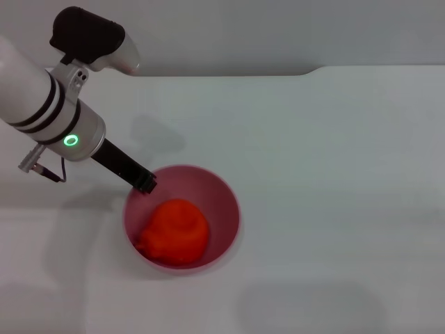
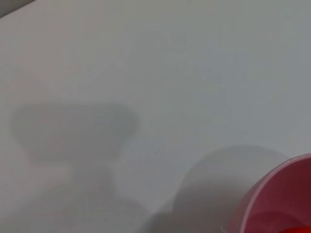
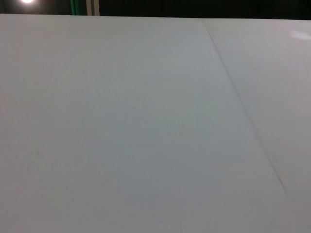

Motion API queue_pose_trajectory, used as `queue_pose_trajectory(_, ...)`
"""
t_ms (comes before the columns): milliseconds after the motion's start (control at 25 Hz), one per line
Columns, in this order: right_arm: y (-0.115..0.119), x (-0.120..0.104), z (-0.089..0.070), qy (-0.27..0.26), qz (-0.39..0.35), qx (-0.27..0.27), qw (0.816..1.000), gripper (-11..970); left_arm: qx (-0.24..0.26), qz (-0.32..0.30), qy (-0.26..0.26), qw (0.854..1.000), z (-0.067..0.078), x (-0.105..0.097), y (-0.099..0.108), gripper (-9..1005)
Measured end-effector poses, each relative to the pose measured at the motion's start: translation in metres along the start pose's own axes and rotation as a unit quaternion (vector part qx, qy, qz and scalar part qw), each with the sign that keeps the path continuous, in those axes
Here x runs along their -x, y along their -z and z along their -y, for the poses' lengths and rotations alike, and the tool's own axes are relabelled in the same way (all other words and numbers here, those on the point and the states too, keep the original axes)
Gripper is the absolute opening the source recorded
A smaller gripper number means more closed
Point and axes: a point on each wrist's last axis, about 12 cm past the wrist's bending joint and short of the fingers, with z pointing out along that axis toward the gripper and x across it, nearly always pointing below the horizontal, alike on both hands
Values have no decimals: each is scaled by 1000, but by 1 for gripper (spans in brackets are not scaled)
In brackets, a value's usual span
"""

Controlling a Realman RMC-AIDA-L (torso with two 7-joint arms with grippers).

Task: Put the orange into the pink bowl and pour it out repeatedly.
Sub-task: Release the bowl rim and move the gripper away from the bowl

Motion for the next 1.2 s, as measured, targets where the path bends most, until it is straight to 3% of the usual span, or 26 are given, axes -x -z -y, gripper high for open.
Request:
queue_pose_trajectory(560,0,1,0,-4,3,1,1000,668,-1,-3,8,1000,-3,-5,-5,56)
queue_pose_trajectory(1200,0,-2,0,-5,-5,0,1000,669,3,27,10,1000,-5,2,5,507)
